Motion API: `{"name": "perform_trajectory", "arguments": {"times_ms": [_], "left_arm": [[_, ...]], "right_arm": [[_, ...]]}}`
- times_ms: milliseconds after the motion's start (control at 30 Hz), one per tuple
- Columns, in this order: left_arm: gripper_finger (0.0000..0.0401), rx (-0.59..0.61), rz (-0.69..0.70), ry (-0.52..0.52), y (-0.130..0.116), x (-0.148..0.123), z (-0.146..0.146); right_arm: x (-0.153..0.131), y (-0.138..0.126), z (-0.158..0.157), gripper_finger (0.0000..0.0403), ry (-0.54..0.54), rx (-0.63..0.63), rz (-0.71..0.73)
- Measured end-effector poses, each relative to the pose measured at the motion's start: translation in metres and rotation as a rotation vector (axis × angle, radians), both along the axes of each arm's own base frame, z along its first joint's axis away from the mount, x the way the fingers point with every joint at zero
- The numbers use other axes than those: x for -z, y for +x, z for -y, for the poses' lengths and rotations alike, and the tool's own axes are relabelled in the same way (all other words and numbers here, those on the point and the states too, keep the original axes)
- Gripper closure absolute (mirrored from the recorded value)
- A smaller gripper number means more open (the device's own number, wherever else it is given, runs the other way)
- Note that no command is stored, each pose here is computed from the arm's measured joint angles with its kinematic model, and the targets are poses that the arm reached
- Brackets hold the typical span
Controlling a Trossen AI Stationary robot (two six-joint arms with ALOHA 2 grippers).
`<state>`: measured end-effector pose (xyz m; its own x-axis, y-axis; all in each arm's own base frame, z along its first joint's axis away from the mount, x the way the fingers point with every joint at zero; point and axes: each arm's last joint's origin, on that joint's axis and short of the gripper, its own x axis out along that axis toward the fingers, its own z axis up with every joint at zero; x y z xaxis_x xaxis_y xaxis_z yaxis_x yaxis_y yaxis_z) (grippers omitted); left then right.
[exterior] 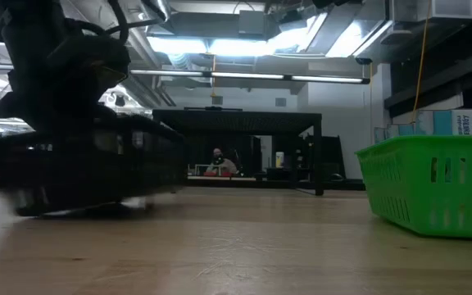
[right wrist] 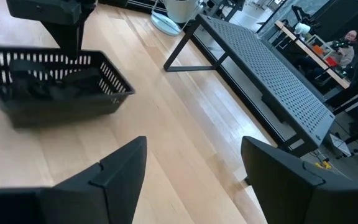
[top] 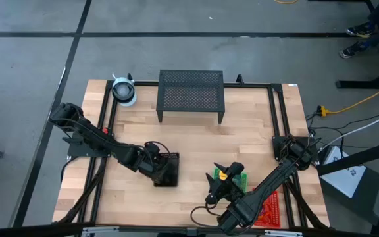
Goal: Pick & Place Office Desk Supplies
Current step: Put the black bin with rubber bands on the shelf
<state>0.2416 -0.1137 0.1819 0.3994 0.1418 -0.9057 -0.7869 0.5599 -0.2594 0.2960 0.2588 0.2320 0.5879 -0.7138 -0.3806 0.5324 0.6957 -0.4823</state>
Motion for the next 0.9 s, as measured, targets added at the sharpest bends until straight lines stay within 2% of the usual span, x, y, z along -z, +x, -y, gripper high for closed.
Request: {"name": "perform_trajectory", "arguments": {"times_ms": [167,300,500,700,900], "left_arm": [[0.0379,0.000,-0.052,0.026,-0.003,0.001,-0.005],[0.0395,-0.006,-0.066,0.027,-0.002,0.002,-0.010],[0.0356,0.045,-0.095,-0.016,0.001,0.002,-0.014],[0.0315,0.104,-0.046,-0.066,0.006,-0.001,-0.011],[0.0294,0.126,-0.011,-0.070,0.006,-0.006,-0.011]], "right_arm": [[0.000,0.000,0.000,0.0140,0.002,0.000,0.002],[0.000,0.000,0.000,0.0140,0.004,0.000,0.004],[0.000,0.000,0.000,0.0140,0.009,0.001,-0.002],[0.000,0.000,0.000,0.0140,0.011,0.002,-0.004],[0.000,0.000,0.000,0.0140,0.011,0.002,-0.003]]}}
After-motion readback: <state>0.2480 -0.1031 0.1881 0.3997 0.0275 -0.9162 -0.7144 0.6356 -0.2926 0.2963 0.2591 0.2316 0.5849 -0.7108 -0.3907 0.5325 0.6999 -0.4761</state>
